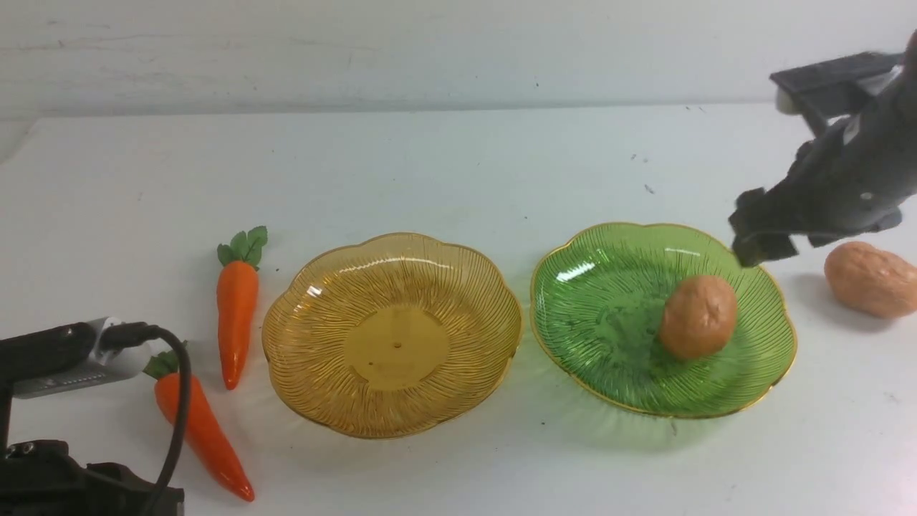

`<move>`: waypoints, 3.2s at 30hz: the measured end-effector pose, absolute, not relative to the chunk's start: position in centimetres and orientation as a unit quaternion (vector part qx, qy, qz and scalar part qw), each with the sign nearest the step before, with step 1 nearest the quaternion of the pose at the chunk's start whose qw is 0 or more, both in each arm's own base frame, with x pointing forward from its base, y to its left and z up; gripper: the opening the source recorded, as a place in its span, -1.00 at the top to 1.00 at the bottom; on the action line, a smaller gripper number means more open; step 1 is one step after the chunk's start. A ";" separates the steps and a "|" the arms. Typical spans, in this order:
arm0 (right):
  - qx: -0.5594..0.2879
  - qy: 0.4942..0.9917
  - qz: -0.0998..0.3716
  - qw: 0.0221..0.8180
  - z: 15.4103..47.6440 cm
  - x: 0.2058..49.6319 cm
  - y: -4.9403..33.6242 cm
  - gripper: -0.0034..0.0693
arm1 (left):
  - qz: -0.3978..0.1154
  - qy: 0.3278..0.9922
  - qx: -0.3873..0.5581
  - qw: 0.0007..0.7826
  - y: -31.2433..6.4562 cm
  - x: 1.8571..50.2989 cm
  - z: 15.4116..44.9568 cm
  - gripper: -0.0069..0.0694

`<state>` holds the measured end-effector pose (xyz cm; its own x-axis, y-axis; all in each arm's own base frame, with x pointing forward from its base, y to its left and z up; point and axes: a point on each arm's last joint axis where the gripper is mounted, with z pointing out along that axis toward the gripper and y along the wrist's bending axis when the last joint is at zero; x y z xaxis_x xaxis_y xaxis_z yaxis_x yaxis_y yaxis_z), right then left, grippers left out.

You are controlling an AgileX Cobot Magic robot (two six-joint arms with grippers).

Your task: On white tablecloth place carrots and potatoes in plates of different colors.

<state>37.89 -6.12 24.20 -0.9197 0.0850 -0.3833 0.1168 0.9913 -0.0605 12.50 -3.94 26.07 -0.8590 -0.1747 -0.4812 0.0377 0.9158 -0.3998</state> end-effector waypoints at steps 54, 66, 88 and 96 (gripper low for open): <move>-0.202 0.976 0.023 0.083 22.5 39.8 14.3 -0.98 | -0.174 0.939 -0.092 0.280 -3.2 13.0 26.0 -0.12; -0.165 0.976 0.038 0.140 27.8 37.7 13.7 -0.52 | -0.105 0.945 -0.179 0.253 -1.8 14.4 24.6 -0.70; -0.154 0.941 0.077 0.290 40.5 26.5 9.9 0.43 | -0.062 0.961 -0.209 0.169 -2.5 27.7 14.7 -0.52; -0.152 0.942 0.078 0.290 40.5 26.5 9.9 0.43 | -0.021 0.973 -0.151 0.171 -2.0 27.1 22.7 0.33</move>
